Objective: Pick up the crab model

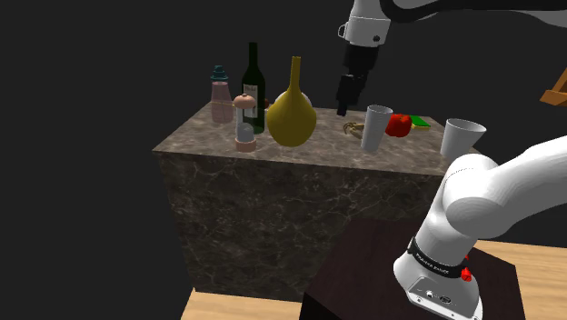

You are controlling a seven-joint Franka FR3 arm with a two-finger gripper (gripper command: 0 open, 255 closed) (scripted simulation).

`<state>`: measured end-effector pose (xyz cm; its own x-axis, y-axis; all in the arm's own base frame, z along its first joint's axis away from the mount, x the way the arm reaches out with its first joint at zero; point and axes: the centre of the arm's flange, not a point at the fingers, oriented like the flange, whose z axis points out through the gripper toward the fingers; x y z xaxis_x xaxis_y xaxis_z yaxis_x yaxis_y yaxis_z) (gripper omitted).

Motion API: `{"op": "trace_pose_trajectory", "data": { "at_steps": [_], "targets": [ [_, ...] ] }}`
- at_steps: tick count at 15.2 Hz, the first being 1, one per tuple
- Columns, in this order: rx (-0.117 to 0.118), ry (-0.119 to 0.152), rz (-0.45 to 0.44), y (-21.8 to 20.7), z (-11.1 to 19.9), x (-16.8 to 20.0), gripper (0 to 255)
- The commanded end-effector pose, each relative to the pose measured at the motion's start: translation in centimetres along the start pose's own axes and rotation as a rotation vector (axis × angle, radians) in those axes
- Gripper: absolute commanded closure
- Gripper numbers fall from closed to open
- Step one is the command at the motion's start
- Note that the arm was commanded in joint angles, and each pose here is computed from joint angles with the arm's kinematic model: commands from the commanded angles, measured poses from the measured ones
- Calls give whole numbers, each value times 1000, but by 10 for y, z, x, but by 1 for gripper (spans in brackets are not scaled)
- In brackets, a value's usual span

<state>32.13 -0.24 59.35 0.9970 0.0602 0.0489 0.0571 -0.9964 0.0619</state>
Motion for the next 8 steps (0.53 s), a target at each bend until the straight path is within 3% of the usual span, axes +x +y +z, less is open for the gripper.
{"op": "trace_pose_trajectory", "data": {
  "at_steps": [1,8],
  "targets": [
    [0,0,0,0,0,0,0],
    [-50,-19,-243,72,43,-14,0]
  ]
}}
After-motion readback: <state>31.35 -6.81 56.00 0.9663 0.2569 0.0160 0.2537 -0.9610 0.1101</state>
